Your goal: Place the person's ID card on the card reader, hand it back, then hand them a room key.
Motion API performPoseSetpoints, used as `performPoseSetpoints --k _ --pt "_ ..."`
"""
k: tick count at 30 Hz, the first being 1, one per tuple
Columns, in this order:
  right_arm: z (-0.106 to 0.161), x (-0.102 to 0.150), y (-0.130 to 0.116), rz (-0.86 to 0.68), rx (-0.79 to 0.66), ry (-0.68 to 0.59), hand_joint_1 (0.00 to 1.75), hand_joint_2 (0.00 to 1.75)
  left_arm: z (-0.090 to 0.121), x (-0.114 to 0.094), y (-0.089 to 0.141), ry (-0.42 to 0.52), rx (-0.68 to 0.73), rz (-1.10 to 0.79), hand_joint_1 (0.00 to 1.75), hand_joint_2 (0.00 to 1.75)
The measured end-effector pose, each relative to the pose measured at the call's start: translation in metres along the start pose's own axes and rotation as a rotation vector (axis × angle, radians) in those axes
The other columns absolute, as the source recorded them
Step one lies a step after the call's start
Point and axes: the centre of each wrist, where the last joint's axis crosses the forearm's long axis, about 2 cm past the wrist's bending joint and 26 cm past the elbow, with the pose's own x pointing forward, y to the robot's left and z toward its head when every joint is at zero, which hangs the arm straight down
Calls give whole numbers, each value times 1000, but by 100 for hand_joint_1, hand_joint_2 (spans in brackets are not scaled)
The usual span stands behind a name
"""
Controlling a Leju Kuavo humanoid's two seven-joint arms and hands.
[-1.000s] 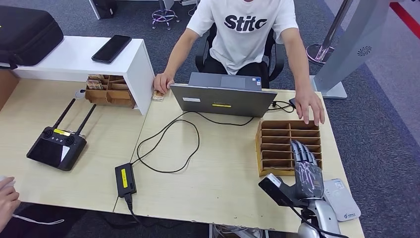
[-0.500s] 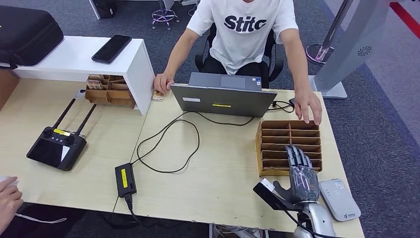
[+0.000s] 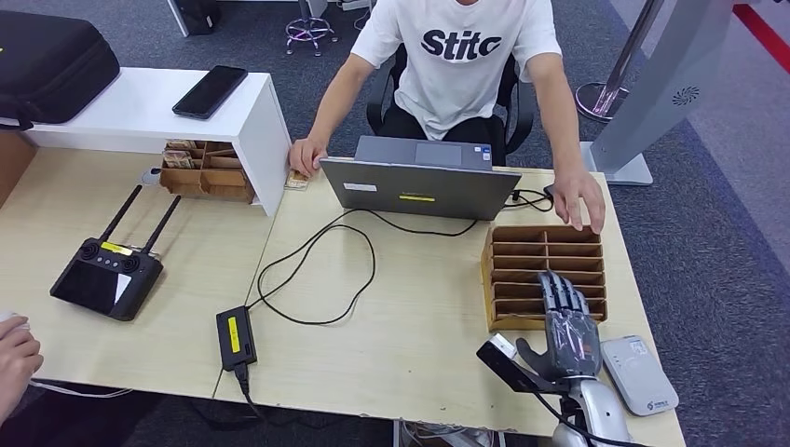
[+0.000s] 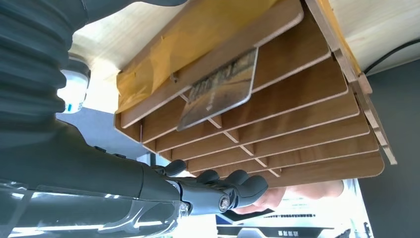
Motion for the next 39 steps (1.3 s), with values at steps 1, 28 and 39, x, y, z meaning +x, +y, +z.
performPoseSetpoints --k 1,28,39 --pt "-2 0 -1 2 -4 -1 24 175 0 0 0 0 0 -1 0 175" --pt "-16 0 -10 14 -62 -9 172 175 0 0 0 1 1 -9 0 175" --pt "-19 0 -17 11 -90 -15 0 175 0 0 0 0 1 -10 0 175"
